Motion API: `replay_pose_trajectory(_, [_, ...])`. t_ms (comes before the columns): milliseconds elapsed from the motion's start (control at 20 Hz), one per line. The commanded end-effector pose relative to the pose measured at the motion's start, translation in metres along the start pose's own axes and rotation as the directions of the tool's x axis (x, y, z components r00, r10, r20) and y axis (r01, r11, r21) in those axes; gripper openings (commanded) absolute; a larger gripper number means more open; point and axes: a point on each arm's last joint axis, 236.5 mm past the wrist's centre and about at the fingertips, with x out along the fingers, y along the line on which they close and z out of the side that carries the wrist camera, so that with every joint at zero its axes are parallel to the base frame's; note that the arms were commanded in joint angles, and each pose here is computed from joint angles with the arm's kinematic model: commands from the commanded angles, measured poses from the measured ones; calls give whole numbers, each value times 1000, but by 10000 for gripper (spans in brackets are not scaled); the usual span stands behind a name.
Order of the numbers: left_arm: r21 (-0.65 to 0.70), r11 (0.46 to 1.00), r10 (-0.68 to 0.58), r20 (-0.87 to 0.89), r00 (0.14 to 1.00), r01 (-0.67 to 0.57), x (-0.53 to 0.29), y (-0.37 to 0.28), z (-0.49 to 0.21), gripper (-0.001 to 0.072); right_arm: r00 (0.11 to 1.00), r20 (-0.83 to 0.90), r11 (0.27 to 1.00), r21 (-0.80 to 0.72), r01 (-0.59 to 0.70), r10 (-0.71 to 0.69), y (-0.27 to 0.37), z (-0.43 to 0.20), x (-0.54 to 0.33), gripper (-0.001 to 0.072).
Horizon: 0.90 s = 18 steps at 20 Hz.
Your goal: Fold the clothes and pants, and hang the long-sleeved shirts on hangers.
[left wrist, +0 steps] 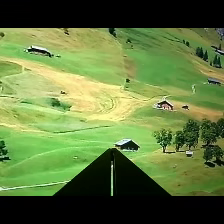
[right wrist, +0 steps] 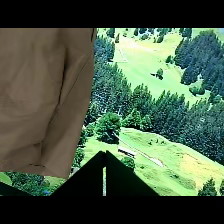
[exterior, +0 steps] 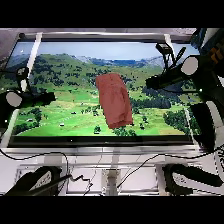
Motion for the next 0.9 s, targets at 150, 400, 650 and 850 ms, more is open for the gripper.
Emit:
replay_pose_trajectory(150, [0,1000,1,0,1000,-1,0,0,0,8,1000,1,1000,-1,-1,1,0,0,0,17])
replay_pose_trajectory(400, [-1,1000,1,0,1000,-1,0,0,0,8,1000,1,1000,0,0,0,0,0,0,17])
replay_pose_trajectory(650, [-1,1000,1,-2,1000,-1,1,1,0,8,1000,3,1000,-1,0,0,0,1,0,17])
replay_pose_trajectory(850, [0,1000,3,-19,1000,-3,8,2,-3,176,1000,13,1000,4,-11,11,3,3,0,17])
